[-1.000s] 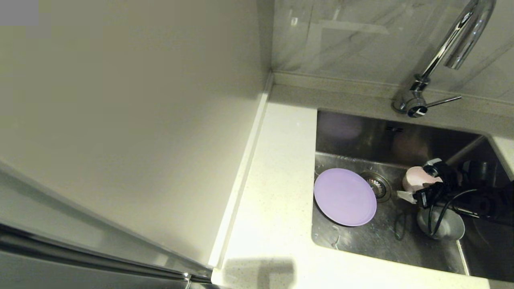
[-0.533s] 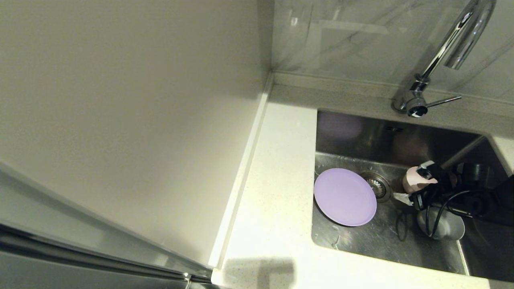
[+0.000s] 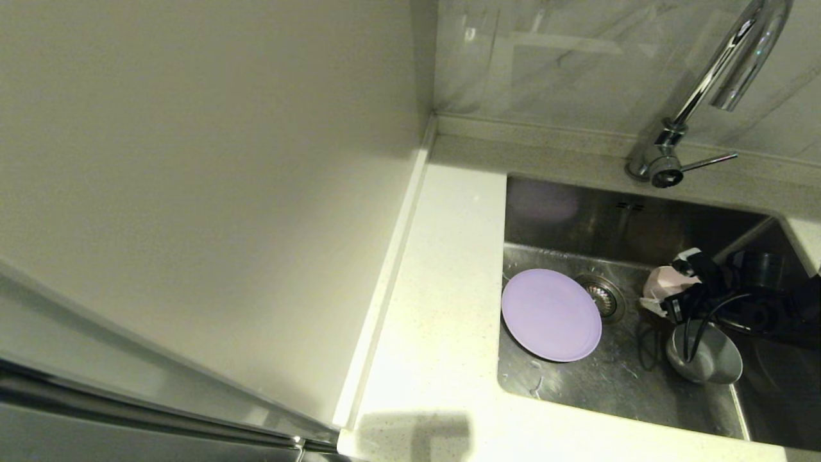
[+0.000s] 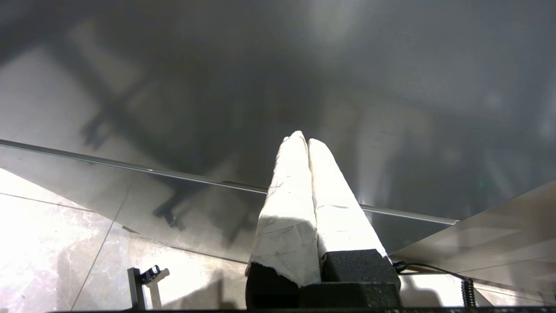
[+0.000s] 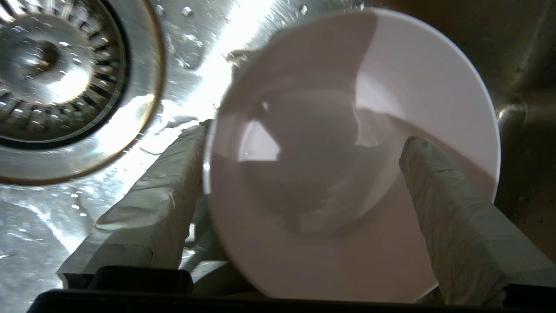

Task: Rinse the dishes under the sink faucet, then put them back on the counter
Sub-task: Put a bowl back to the table from the sink

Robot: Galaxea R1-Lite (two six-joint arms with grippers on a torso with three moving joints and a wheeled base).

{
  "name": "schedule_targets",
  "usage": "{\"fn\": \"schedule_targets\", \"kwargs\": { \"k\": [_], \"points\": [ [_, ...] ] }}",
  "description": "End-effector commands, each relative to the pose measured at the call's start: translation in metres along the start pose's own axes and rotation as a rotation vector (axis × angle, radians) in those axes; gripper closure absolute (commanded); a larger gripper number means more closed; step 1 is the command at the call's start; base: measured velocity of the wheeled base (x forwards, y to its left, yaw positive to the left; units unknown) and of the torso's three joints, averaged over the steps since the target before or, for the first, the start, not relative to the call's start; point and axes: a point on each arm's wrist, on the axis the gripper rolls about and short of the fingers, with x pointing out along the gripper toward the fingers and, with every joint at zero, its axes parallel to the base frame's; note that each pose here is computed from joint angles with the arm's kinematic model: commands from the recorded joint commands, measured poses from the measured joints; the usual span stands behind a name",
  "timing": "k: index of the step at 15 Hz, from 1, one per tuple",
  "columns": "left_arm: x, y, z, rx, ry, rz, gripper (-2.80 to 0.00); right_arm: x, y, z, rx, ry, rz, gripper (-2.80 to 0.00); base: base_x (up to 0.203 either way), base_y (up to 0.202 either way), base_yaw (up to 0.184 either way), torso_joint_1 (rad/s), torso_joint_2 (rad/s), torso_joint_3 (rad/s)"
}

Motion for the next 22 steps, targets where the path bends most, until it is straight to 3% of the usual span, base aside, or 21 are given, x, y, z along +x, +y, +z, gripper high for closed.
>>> {"fn": "schedule_targets", "kwargs": {
  "k": [1,14,15,22],
  "points": [
    [0.000,0.000,0.000,0.000,0.001,0.000,0.00,0.003,-0.001,-0.006,0.002,0.008,0.001,-2.80,0.000,0.000,0.000,0.000,0.00,0.000],
    [0.000,0.000,-0.001,0.001,0.002,0.000,0.00,-0.005,0.005,-0.015,0.023,0.046,0.018,-2.80,0.000,0.000,0.000,0.000,0.00,0.000],
    [0.000,0.000,0.000,0.000,0.001,0.000,0.00,-0.004,0.005,-0.017,0.022,0.049,0.018,0.00,0.000,0.000,0.000,0.000,0.00,0.000],
    [0.000,0.000,-0.001,0.000,0.001,0.000,0.00,-0.002,0.003,-0.019,0.027,0.054,0.007,0.00,0.000,0.000,0.000,0.000,0.00,0.000]
  ]
}}
